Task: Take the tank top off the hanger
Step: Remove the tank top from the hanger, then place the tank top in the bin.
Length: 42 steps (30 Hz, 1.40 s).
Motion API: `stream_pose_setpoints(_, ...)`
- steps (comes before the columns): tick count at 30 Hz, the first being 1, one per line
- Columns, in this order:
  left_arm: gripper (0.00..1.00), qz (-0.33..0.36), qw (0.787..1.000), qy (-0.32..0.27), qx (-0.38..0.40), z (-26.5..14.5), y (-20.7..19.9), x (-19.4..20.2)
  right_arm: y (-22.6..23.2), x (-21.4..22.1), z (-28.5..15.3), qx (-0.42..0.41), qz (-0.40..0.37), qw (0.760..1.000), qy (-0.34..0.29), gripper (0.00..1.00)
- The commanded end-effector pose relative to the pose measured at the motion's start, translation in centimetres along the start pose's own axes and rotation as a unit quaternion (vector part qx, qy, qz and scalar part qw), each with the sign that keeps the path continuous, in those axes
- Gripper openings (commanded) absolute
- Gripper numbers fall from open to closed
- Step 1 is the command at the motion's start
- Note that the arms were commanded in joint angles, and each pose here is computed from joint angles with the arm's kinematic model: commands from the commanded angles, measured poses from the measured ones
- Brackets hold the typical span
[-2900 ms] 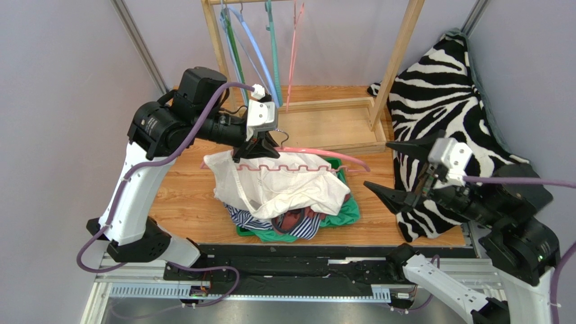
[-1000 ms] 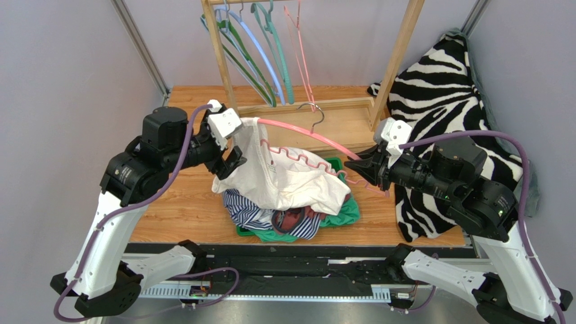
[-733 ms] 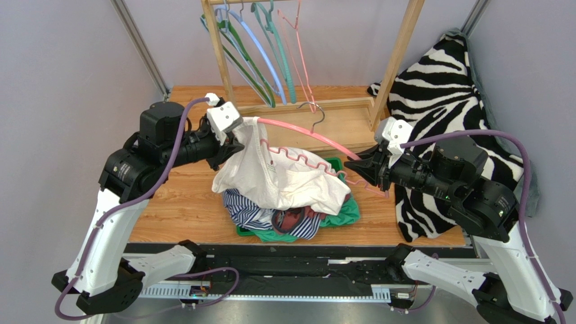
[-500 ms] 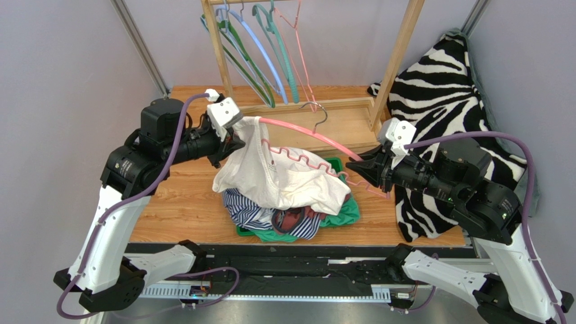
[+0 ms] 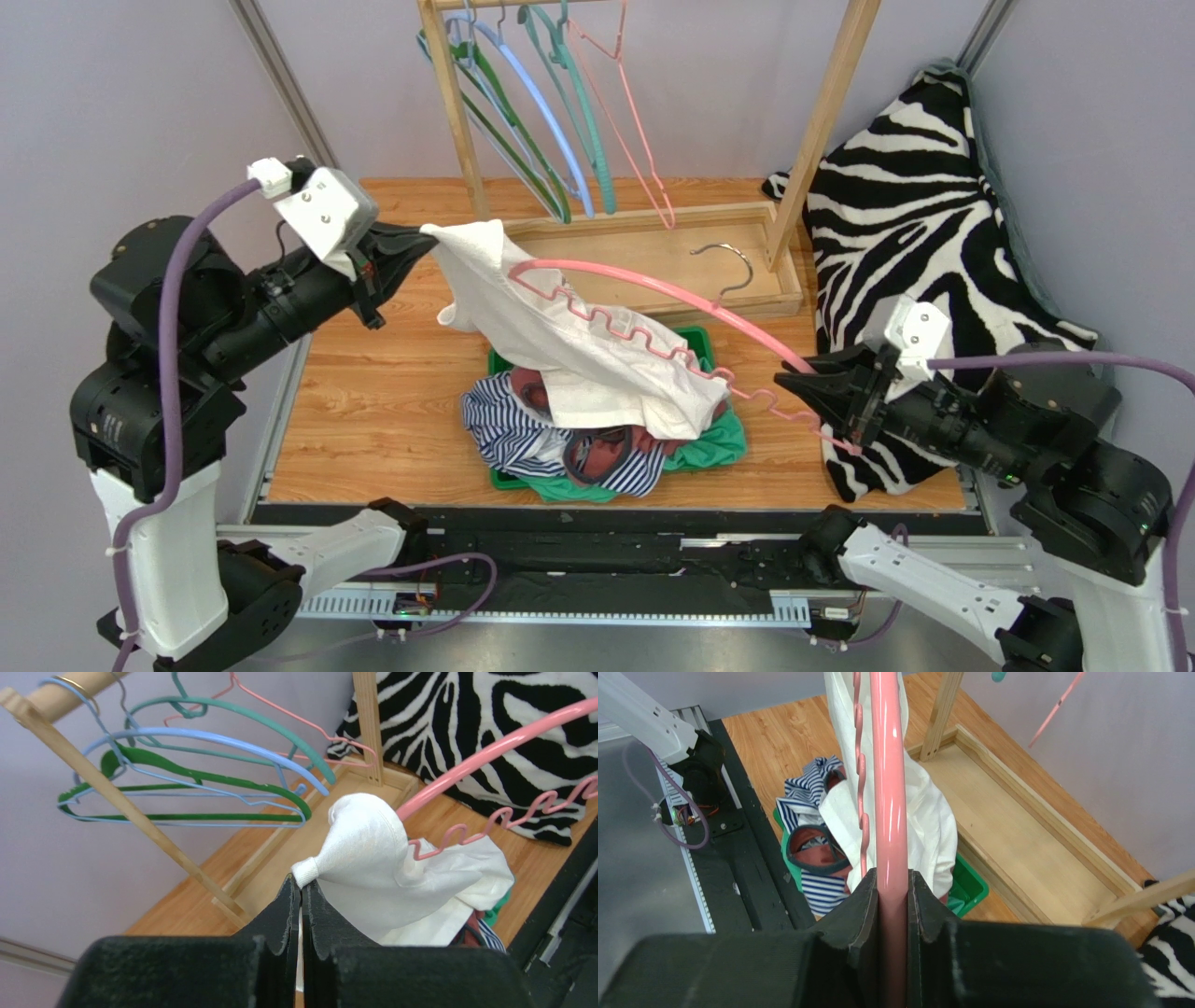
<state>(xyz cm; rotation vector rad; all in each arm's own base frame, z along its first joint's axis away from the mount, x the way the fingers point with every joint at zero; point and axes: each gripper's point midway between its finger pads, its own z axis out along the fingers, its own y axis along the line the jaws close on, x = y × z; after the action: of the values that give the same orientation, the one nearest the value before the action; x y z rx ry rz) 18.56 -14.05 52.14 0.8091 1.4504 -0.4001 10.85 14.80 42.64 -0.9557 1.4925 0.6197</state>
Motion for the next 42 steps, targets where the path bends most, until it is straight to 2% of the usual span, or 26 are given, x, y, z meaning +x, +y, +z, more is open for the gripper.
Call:
stream_pose_setpoints(1, 0.0, -0.011, 0.999, -0.012, -0.036, 0.4, 1.6, -1.1, -0.5, -1.3, -3.5, 0.04, 0.014, 0.999, -0.019, 0.0)
stream_pose_setpoints(5, 0.0, -0.02, 1.0, -0.018, -0.011, 1.2, 1.0, -1.7, -1.3, -2.0, -6.9, 0.091, 0.041, 0.994, -0.048, 0.0)
stream_pose_setpoints(8, 0.0, -0.03, 0.999, -0.032, 0.017, 2.2, 0.4, -3.0, -3.7, -1.7, -8.4, 0.175, 0.082, 0.98, -0.05, 0.0)
stream_pose_setpoints(11, 0.0, -0.039, 0.997, -0.042, 0.046, 3.9, 0.2, -4.3, -6.1, -0.8, -9.0, 0.248, 0.104, 0.963, -0.028, 0.0)
stream_pose_setpoints(13, 0.0, -0.038, 0.995, -0.064, 0.061, 3.7, -0.2, -6.0, -7.7, -0.4, -9.1, 0.299, 0.123, 0.946, -0.011, 0.0)
stream_pose_setpoints(17, 0.0, -0.048, 0.991, -0.056, 0.109, 5.2, -1.9, -5.6, -9.9, -0.6, -8.3, 0.353, 0.124, 0.927, 0.006, 0.0)
stream_pose_setpoints(20, 0.0, -0.038, 0.988, -0.016, 0.152, 6.6, -4.6, -2.6, -11.4, -0.6, -6.2, 0.379, 0.117, 0.918, 0.029, 0.0)
stream_pose_setpoints(21, 0.0, -0.046, 0.983, 0.023, 0.177, 7.7, -6.1, 0.2, -11.8, -0.9, -5.6, 0.385, 0.116, 0.915, 0.026, 0.0)
stream_pose_setpoints(23, 0.0, -0.041, 0.977, 0.056, 0.2, 7.9, -7.6, 2.9, -12.5, -0.4, -3.6, 0.391, 0.107, 0.913, 0.05, 0.0)
stream_pose_setpoints(24, 0.0, -0.049, 0.969, 0.102, 0.222, 8.7, -9.1, 6.5, -12.8, -0.7, -2.9, 0.393, 0.106, 0.912, 0.048, 0.0)
stream_pose_setpoints(26, 0.0, -0.033, 0.965, 0.129, 0.227, 8.9, -9.8, 9.5, -13.2, -0.4, -0.9, 0.391, 0.098, 0.913, 0.066, 0.0)
stream_pose_setpoints(27, 0.0, -0.037, 0.958, 0.168, 0.232, 9.4, -10.6, 12.8, -13.5, -0.6, -0.2, 0.391, 0.097, 0.913, 0.067, 0.0)
stream_pose_setpoints(30, 0.0, -0.028, 0.952, 0.204, 0.225, 10.3, -10.8, 16.9, -14.3, -1.0, 1.7, 0.39, 0.085, 0.913, 0.078, 0.0)
stream_pose_setpoints(35, 0.0, -0.006, 0.95, 0.241, 0.198, 12.4, -10.4, 21.5, -16.4, -2.3, 3.2, 0.399, 0.087, 0.911, 0.062, 0.0)
stream_pose_setpoints(38, 0.0, 0.012, 0.942, 0.278, 0.188, 13.7, -10.4, 25.3, -17.8, -3.2, 4.1, 0.404, 0.083, 0.91, 0.051, 0.0)
stream_pose_setpoints(42, 0.0, 0.018, 0.921, 0.331, 0.204, 14.0, -11.7, 30.3, -19.6, -4.6, 5.6, 0.408, 0.078, 0.909, 0.038, 0.0)
